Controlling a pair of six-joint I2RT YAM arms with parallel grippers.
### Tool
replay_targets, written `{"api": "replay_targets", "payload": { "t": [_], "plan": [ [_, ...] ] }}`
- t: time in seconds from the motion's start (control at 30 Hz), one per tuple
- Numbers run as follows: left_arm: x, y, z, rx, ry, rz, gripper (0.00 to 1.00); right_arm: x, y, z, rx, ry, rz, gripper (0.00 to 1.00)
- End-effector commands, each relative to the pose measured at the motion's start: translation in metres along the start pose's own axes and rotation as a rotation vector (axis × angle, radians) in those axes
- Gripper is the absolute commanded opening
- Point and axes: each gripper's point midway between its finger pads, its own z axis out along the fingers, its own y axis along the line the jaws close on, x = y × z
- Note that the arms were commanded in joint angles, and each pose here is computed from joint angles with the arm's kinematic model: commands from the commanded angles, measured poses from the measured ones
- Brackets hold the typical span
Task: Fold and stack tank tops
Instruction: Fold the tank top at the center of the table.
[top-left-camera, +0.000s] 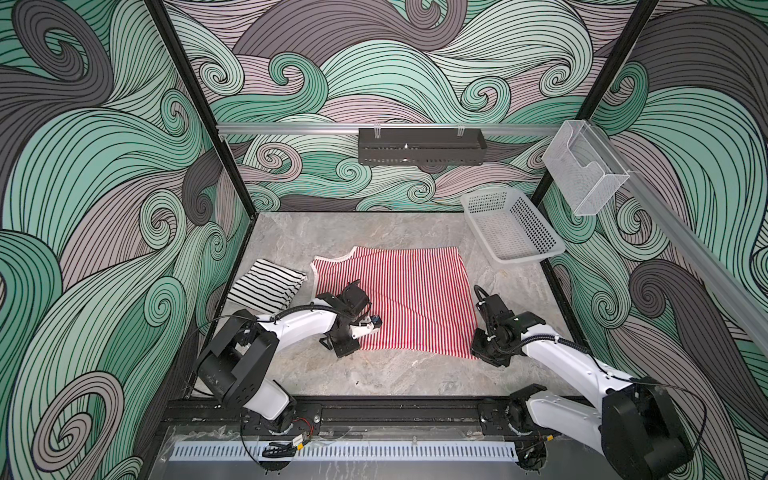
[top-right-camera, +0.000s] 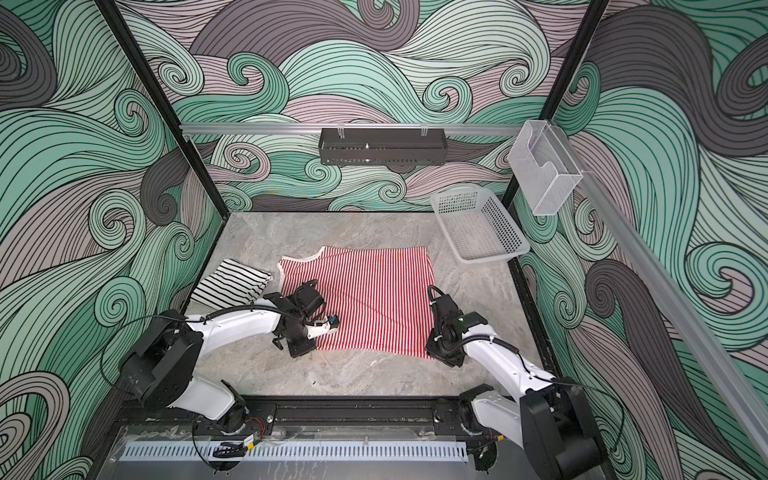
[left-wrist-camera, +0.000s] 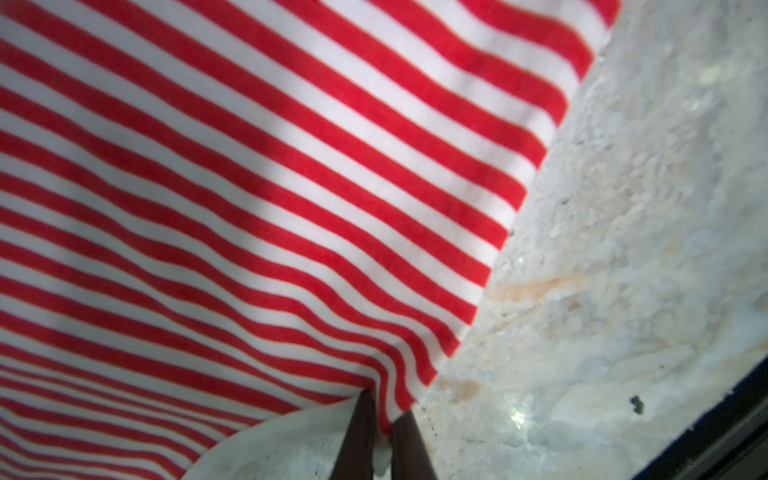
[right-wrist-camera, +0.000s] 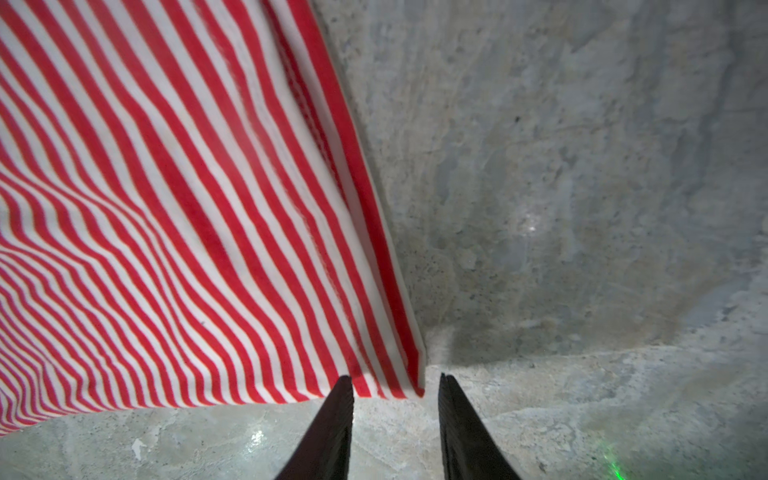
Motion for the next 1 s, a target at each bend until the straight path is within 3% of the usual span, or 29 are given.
{"api": "replay_targets", "payload": {
  "t": [0.0,0.53,0.8,0.97],
  "plan": [
    [0.006,-0.012,0.0,0.059,0.035,0.01,0.09,0.001,-0.011,0.003,0.053,0.003,0.012,0.37],
    [0.006,-0.015,-0.002,0.079,0.033,0.007,0.05,-0.004,-0.007,0.018,0.059,0.013,0.011,0.35],
    [0.007,-0.018,-0.005,0.093,0.036,0.012,0.03,-0.005,-0.008,0.017,0.067,0.004,0.004,0.19],
    [0.006,-0.018,-0.008,0.091,0.029,0.015,0.02,-0.009,-0.008,0.013,0.063,-0.02,-0.002,0.16]
  ]
}}
